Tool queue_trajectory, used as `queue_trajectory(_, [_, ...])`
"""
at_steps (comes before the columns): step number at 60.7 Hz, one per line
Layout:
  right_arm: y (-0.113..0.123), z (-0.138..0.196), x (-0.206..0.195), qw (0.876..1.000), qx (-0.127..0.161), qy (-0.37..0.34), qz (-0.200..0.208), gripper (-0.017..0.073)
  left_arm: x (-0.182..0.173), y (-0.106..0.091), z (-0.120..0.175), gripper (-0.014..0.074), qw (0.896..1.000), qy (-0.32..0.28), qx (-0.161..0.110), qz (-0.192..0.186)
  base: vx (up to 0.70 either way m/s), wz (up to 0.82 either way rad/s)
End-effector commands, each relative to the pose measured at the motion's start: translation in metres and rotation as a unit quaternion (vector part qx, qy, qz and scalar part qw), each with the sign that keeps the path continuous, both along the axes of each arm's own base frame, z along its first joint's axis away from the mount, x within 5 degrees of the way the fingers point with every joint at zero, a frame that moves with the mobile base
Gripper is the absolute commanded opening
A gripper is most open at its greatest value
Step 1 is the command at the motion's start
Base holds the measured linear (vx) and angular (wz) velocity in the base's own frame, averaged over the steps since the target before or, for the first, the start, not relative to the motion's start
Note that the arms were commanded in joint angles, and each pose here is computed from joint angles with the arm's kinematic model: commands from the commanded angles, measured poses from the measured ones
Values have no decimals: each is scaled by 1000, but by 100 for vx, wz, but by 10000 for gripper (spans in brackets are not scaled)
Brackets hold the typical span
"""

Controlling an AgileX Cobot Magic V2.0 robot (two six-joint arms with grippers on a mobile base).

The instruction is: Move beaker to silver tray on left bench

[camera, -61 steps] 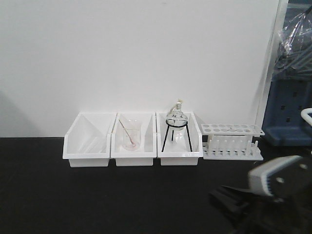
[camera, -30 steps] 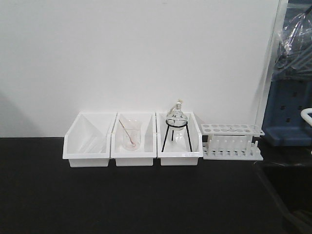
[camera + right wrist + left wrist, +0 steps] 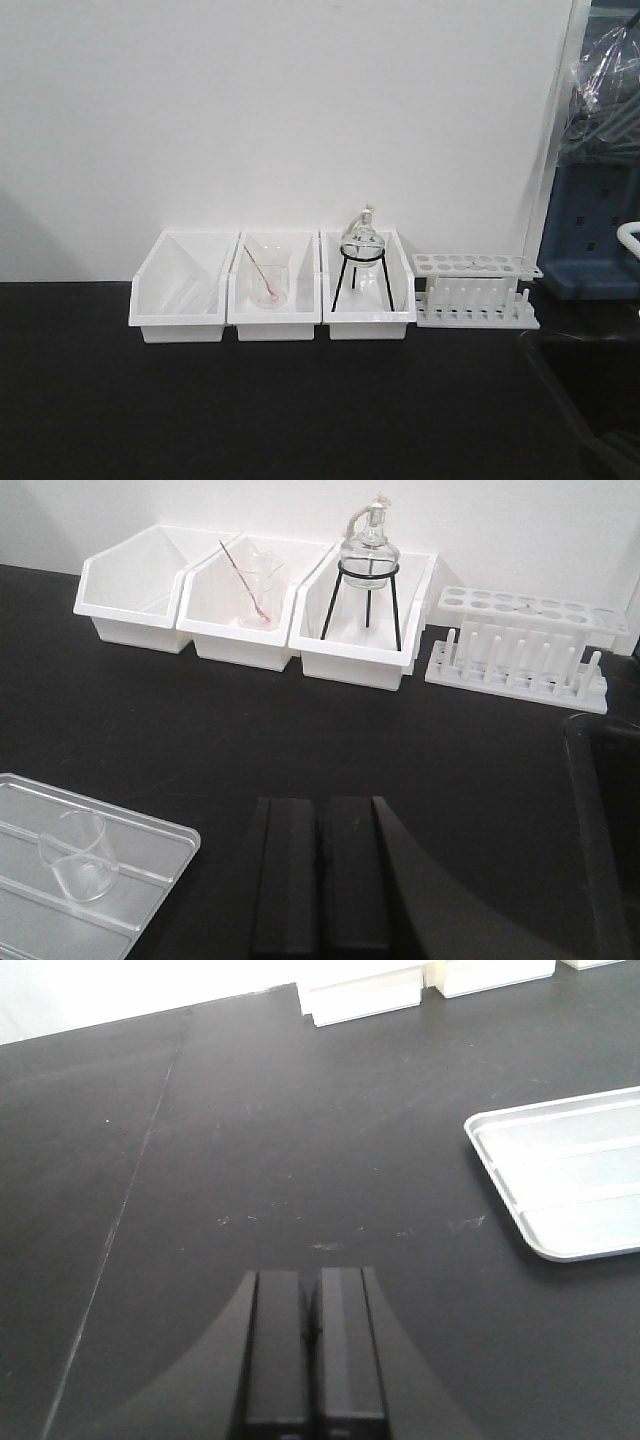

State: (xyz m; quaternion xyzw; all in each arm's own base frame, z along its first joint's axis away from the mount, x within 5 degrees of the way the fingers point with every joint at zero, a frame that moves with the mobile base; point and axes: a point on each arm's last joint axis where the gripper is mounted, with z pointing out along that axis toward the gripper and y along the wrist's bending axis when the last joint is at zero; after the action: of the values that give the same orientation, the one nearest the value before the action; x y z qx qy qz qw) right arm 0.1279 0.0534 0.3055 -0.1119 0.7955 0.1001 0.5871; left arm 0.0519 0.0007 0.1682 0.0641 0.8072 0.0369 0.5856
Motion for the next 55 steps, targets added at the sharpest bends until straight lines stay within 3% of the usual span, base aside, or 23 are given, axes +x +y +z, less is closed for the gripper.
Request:
queue_trajectory(1, [3,14,0,999,4,-38,19,-11,2,-1,1,1,999,-35,-2,-6,0,0])
queue_trajectory(11, [6,10,-1,999,29,-5,28,-11,2,-1,1,1,999,-35,-2,-6,0,0])
queue_trajectory(18, [11,-2,-4,997,-20,-1,74,-11,2,-1,1,1,999,-35,-2,-6,0,0])
queue_trajectory(23, [11,-16,-8,996,-6,-8,86,-11,2,-1,1,1,999,-35,-2,-6,0,0])
queue_trajectory(28, [1,-37,-16,997,44,-17,60,-11,2,-1,1,1,999,-35,-2,-6,0,0])
queue_trajectory(33, [-15,-57,-29,996,69,-48,21,-11,2,-1,1,1,999,-35,-2,-6,0,0])
queue_trajectory(44, [-37,-98,-54,992,66,-92,-52,-11,2,-1,1,1,999,-35,-2,-6,0,0])
queue_trajectory(55, [-46,-107,-72,981,72,-151,-93,-11,2,-1,1,1,999,-35,-2,-6,0,0])
